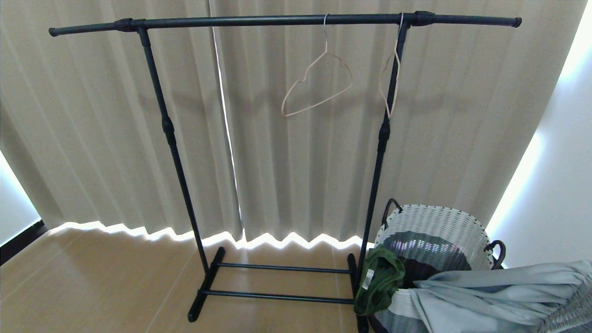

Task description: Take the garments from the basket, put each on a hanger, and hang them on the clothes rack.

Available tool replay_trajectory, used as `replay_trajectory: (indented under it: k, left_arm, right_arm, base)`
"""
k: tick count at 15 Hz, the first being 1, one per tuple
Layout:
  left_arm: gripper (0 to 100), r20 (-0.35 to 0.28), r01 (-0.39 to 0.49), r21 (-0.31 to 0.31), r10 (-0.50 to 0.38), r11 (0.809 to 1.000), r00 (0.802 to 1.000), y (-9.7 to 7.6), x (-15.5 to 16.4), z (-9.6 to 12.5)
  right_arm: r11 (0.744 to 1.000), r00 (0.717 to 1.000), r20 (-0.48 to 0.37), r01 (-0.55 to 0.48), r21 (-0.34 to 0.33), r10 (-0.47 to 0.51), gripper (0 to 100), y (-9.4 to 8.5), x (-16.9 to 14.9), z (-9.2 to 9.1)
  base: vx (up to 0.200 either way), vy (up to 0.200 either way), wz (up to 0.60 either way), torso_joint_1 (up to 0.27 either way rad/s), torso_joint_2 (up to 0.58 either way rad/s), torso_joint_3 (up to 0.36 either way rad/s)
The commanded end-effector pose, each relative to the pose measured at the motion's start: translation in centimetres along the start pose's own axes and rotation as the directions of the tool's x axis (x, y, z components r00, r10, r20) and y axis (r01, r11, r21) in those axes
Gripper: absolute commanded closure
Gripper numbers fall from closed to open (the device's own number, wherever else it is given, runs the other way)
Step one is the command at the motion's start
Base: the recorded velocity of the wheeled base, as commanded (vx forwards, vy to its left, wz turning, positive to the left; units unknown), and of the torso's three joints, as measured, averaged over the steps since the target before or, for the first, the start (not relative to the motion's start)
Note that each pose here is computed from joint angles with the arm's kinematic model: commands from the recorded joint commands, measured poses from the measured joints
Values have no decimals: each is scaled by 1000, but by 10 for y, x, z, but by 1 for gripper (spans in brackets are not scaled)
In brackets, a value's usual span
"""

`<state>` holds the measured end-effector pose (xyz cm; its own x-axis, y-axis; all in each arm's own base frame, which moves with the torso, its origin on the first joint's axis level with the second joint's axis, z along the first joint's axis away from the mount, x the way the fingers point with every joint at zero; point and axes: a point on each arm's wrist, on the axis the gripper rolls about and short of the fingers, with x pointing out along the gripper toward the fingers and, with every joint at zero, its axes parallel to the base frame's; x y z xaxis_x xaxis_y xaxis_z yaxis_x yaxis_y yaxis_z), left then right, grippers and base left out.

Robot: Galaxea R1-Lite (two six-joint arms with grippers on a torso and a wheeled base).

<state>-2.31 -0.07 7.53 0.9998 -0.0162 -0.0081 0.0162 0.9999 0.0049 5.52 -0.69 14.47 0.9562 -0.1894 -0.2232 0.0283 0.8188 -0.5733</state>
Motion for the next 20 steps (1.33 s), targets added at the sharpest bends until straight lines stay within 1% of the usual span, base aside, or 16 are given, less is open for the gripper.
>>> replay_trajectory:
  k: [1, 3, 5, 10, 12, 14, 15, 16, 17, 18, 19, 20]
  left_arm:
    - [0, 0, -1, 0, 1, 1000, 1000, 0, 0, 0]
    - [0, -1, -4, -4, 4, 1000, 1000, 0, 0, 0]
    - [0, -1, -2, -1, 2, 1000, 1000, 0, 0, 0]
    - [0, 0, 4, 13, -4, 1000, 1000, 0, 0, 0]
    - [0, -1, 8, 36, -8, 999, 1000, 0, 0, 0]
    - [0, -1, 15, 58, -15, 998, 1000, 0, 0, 0]
    - [0, 19, 84, 92, -86, 992, 996, -2, 0, 1]
    - [0, 83, 131, 115, -141, 985, 987, -3, -1, 10]
    - [0, 128, 180, 134, -197, 975, 972, -4, -3, 18]
    - [0, 173, 292, 167, -320, 942, 932, -7, -8, 39]
    - [0, 174, 353, 181, -383, 918, 907, -9, -8, 59]
    - [0, 153, 391, 179, -418, 903, 895, -9, -4, 76]
  right_arm:
    - [1000, 1000, -5, -2, -1, 2, 100, 1, 0, -1]
    - [1000, 1000, -11, -7, -1, 7, 100, 3, -1, -5]
    - [1000, 1000, -11, -7, -1, 7, 100, 4, -1, -5]
    - [1000, 1000, -14, -10, -2, 10, 100, 3, 0, -5]
    - [998, 998, -16, -66, -4, 66, 100, 6, -1, -7]
    - [997, 997, -12, -72, -5, 72, 100, 6, -4, -7]
    - [998, 998, 1, -67, -3, 67, 100, 4, -7, -5]
    - [998, 998, 27, -64, 7, 64, 100, 2, -8, -1]
    - [997, 995, 60, -77, 20, 76, 100, -1, -9, 5]
    - [991, 985, 135, -119, 63, 110, 100, -8, -10, 21]
    - [981, 975, 159, -168, 92, 153, 100, -14, -12, 35]
    - [971, 970, 153, -209, 112, 191, 100, -19, -14, 45]
  base:
    - [0, 200, 0, 7, 2, 2]
    - [0, 200, 0, 5, 2, 2]
    - [0, 200, 0, 10, 0, 2]
    - [0, 0, 0, 0, 0, 0]
    - [0, 0, 0, 0, 0, 0]
    - [0, 0, 0, 0, 0, 0]
    - [0, 0, 0, 0, 0, 0]
    - [0, 0, 0, 0, 0, 0]
    - [0, 0, 0, 0, 0, 0]
    - [0, 0, 0, 0, 0, 0]
    - [0, 0, 0, 0, 0, 0]
    - [0, 0, 0, 0, 0, 0]
